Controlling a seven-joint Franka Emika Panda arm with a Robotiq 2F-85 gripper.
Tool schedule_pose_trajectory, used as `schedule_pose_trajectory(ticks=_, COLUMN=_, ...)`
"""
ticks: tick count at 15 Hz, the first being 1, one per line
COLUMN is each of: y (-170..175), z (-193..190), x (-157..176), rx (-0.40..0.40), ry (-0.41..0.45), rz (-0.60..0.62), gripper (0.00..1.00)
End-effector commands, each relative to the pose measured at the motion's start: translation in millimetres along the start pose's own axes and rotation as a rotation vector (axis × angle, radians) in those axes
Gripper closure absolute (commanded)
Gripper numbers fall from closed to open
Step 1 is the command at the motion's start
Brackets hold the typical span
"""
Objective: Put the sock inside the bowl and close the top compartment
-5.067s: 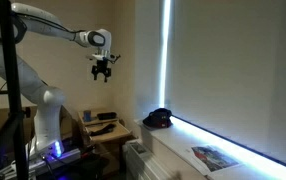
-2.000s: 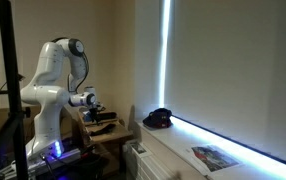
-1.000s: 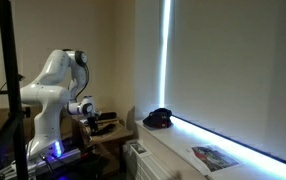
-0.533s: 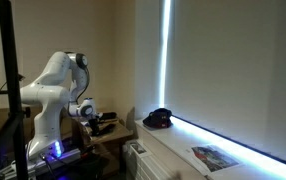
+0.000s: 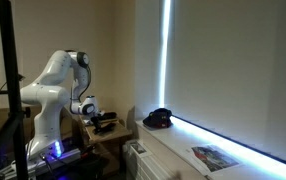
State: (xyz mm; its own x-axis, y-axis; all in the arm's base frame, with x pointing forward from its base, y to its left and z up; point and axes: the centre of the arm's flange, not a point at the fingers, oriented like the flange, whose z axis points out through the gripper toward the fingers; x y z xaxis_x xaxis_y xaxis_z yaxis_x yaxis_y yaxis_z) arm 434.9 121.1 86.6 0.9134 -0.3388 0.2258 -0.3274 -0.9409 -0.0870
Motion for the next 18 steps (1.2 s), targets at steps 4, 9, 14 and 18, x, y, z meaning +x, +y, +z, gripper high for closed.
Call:
schedule_pose_trajectory(ticks=4, y=-67.4, z=-133.7, x=68.8, rx=0.262, ry=0.17, rz=-0.072, gripper=0.99)
schedule_pose_trajectory(ticks=9, y=-60.3, z=-102.1, x=56.8, rx=0.188, ry=0.165, rz=-0.042, gripper=0.92)
schedule_pose_trajectory(ticks=14, y=-80.8, z=-116.8, x=75.7, rx=0.21, ry=0.353, rz=-0.005, gripper=0.98)
schedule_pose_trajectory(ticks=18, y=-131.5, z=-163.5, x=110.8, rx=0.234, ry=0.562, rz=-0.042, gripper=0.98)
